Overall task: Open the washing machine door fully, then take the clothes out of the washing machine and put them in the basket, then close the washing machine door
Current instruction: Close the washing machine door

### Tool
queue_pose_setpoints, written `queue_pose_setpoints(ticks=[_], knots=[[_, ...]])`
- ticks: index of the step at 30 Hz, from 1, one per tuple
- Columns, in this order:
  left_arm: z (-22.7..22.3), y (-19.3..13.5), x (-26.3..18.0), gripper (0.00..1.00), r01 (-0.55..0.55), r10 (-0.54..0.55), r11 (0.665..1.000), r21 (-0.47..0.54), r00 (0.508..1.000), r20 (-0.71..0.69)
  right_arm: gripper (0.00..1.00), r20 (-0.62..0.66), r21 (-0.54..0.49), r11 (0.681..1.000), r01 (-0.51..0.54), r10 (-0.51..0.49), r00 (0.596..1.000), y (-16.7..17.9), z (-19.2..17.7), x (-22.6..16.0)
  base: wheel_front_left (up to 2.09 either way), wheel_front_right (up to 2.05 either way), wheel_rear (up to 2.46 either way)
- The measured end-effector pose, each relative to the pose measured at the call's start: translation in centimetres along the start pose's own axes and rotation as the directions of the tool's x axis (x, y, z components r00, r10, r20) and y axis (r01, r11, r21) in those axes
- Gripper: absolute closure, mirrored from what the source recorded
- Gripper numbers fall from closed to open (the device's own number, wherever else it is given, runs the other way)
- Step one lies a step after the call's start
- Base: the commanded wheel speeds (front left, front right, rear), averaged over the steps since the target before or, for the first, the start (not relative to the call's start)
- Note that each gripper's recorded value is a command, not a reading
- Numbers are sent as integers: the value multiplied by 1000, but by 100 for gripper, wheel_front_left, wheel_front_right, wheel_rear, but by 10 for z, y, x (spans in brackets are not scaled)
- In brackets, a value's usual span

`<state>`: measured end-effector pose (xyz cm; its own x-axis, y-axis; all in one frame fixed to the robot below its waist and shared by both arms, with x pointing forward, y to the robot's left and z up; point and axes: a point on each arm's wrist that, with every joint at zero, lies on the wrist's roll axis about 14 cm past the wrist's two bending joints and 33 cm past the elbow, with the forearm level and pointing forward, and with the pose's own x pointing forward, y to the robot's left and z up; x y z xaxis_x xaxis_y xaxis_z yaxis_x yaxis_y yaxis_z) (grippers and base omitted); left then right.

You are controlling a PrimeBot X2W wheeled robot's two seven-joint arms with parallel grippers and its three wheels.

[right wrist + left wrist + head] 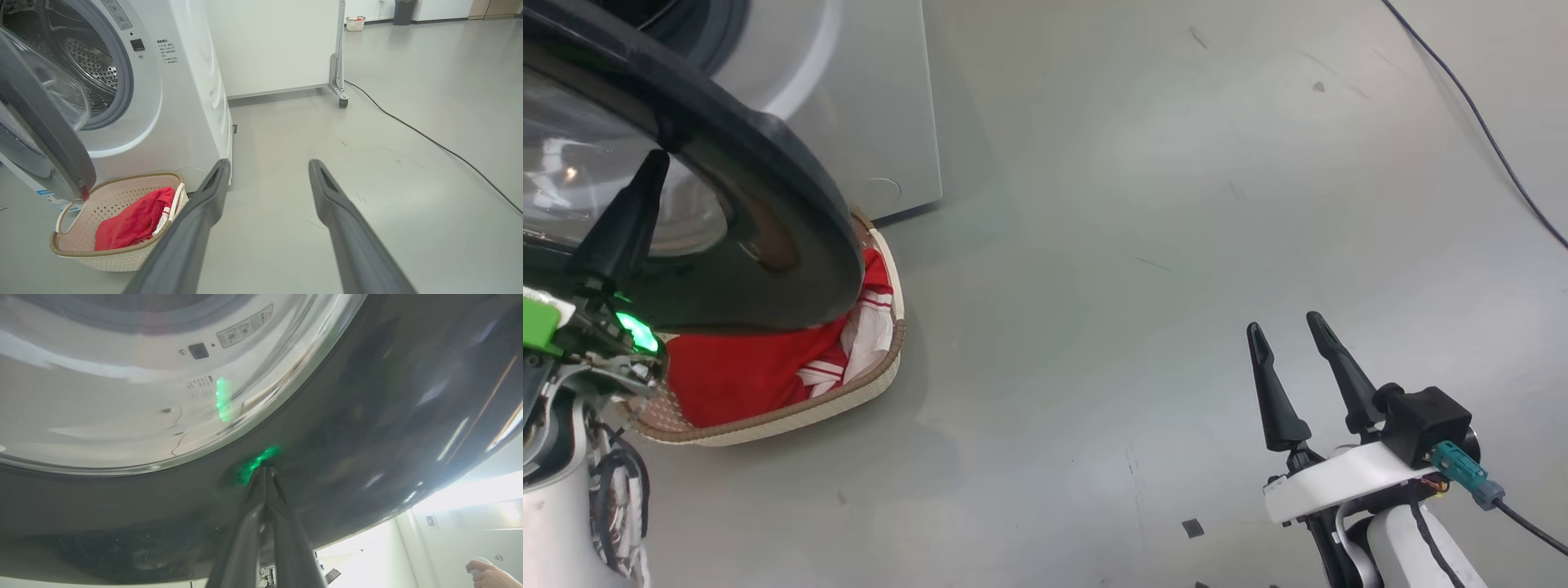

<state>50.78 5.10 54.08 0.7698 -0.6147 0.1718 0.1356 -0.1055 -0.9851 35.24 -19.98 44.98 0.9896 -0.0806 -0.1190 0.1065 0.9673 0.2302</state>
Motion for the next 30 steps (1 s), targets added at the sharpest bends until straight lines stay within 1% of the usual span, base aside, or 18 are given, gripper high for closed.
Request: queue_pose_setpoints(ticks=[4,16,22,30], knots=[[1,7,17,100,-7,7,1000,-9,1000,-1,0,-3,4,1000,7,-7,1000,-3,-1,5,0,0,0],[14,26,70,100,-30,29,999,27,999,20,0,-33,2,998,57,-57,998,-19,-9,13,0,0,0],[20,35,95,100,-28,27,1000,10,999,39,0,-38,-2,996,89,-89,995,-29,-10,14,0,0,0],[20,38,116,100,-27,27,1000,1,999,40,0,-44,-4,993,121,-121,992,-38,-11,10,0,0,0]])
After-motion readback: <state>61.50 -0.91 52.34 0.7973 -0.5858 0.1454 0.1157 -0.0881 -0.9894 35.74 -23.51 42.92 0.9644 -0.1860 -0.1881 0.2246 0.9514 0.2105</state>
